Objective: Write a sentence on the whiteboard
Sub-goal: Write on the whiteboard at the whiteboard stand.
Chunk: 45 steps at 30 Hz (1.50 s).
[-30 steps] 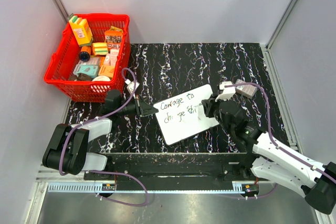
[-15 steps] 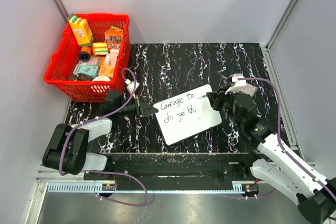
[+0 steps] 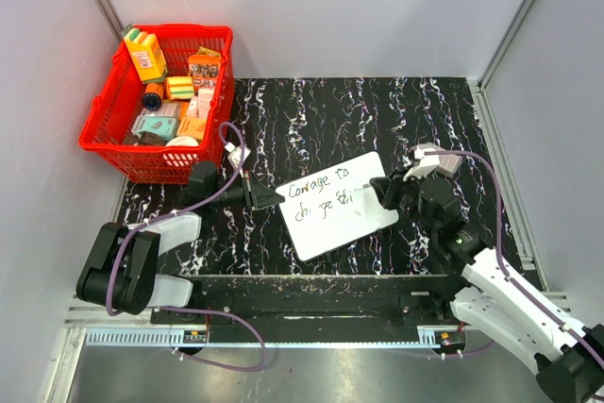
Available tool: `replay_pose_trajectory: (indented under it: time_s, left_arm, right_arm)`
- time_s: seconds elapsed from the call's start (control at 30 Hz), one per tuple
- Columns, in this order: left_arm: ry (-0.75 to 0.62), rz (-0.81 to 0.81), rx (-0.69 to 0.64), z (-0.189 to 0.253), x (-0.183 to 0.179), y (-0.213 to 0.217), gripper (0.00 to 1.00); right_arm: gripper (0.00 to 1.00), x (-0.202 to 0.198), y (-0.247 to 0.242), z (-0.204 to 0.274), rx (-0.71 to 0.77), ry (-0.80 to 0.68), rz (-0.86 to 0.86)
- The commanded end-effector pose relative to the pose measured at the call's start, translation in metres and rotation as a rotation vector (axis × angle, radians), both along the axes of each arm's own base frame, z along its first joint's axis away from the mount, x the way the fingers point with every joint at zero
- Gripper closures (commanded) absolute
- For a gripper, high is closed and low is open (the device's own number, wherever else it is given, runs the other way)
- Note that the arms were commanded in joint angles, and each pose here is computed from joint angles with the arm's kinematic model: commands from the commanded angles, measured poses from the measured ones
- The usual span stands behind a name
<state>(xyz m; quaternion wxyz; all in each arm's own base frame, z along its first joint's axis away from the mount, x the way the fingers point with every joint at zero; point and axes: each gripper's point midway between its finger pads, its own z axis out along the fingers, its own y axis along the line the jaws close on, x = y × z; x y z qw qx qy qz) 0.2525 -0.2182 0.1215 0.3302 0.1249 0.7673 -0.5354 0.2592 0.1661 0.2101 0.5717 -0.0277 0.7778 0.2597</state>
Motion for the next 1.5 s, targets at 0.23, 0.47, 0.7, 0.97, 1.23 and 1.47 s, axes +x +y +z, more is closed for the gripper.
replay_pose_trajectory:
  time_s: [0.23, 0.47, 0.7, 0.97, 1.23, 1.47]
  left_arm:
    - [-0.115, 0.079, 0.093, -0.011, 0.024, 0.01, 1.0]
    - [-0.112, 0.077, 0.092, -0.011, 0.024, 0.009, 1.0]
    - [-0.113, 0.079, 0.092, -0.011, 0.024, 0.01, 1.0]
    - [-0.115, 0.079, 0.093, -0.011, 0.024, 0.01, 1.0]
    - [-0.114, 0.077, 0.092, -0.011, 0.024, 0.009, 1.0]
    - [-0.111, 0.079, 0.093, -0.012, 0.024, 0.01, 1.0]
  right_arm:
    - [1.0, 0.016, 0.0, -0.005, 0.02, 0.004, -0.059]
    - [1.0, 0.017, 0.004, -0.012, 0.031, 0.022, -0.05]
    - [1.0, 0.017, -0.002, -0.022, 0.01, 0.044, -0.078]
    - [1.0, 0.01, -0.004, -0.04, -0.007, 0.097, -0.073]
    - [1.0, 0.0, -0.008, -0.049, -0.015, 0.135, -0.073]
    - [1.0, -0.003, -0.006, -0.051, -0.008, 0.148, -0.058]
